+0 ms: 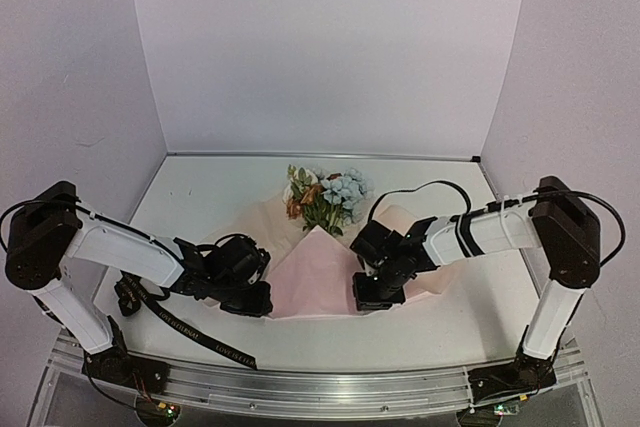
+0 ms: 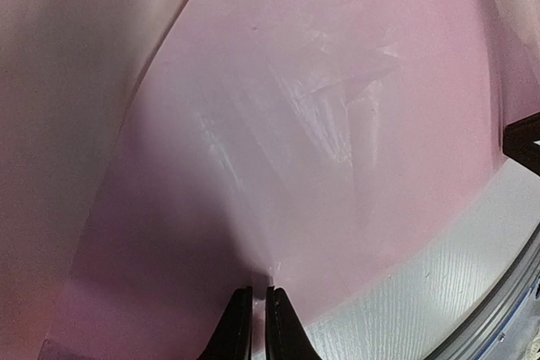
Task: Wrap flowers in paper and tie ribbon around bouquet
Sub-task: Fold the wrapping paper along the fold line into a quarter-folded shape, then pick up the one-fourth-folded wrapping paper from the center of the board.
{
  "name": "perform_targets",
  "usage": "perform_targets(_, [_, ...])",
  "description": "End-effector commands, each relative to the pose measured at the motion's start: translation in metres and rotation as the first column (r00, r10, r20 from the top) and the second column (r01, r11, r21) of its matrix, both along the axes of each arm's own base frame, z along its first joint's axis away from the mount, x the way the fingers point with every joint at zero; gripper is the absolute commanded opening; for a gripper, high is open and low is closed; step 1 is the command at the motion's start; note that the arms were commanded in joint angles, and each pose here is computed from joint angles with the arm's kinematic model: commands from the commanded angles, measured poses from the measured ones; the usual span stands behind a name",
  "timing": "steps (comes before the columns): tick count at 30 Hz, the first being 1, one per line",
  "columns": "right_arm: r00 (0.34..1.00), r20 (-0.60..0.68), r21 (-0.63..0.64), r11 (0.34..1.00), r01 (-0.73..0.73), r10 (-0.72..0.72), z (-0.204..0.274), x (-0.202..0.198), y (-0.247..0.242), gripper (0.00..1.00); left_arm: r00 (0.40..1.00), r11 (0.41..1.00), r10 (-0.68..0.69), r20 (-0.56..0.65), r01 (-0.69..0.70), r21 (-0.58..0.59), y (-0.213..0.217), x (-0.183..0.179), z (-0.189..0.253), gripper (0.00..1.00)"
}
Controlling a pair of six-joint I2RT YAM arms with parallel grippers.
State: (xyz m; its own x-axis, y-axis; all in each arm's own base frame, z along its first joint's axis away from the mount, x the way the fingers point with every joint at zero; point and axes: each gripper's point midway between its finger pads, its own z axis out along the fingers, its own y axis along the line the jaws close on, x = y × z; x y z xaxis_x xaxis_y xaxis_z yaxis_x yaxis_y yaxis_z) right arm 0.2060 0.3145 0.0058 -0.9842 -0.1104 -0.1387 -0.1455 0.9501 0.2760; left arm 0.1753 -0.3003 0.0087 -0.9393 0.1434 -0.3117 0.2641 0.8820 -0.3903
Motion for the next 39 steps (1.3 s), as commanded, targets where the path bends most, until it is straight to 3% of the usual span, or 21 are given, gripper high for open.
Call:
perform_targets(1, [0.998, 0.013, -0.079, 0.995, 0.062, -0.061, -0.008, -0.002, -0.04, 0.09, 0.992, 0.982, 0.012, -0.124, 0.011, 0.189, 0.048, -0.031, -0.042, 0.08])
perform_targets(13, [0.979, 0.05, -0.159, 0.966, 0.205, -0.2, -0.017, -0.014, -0.133, 0.09, 0.992, 0.981, 0.014, -0.126, 0.011, 0.196, 0.05, -0.032, -0.043, 0.08])
perform_targets(22, [0.923, 0.009, -0.179, 0.907, 0.381, -0.386, -0.029, -0.023, -0.186, 0.11, 0.992, 0.979, 0.006, -0.122, 0.019, 0.205, 0.05, -0.031, -0.041, 0.08])
perform_targets(31, [0.908, 0.056, -0.163, 0.893, 0.42, -0.416, -0.014, -0.025, -0.2, 0.25, 0.993, 0.978, 0.002, -0.118, 0.022, 0.205, 0.047, -0.029, -0.039, 0.08])
perform_targets(39, [0.876, 0.06, -0.044, 0.875, 0.481, -0.479, 0.006, -0.026, -0.191, 0.41, 0.994, 0.978, -0.014, -0.11, 0.037, 0.206, 0.043, -0.026, -0.037, 0.08])
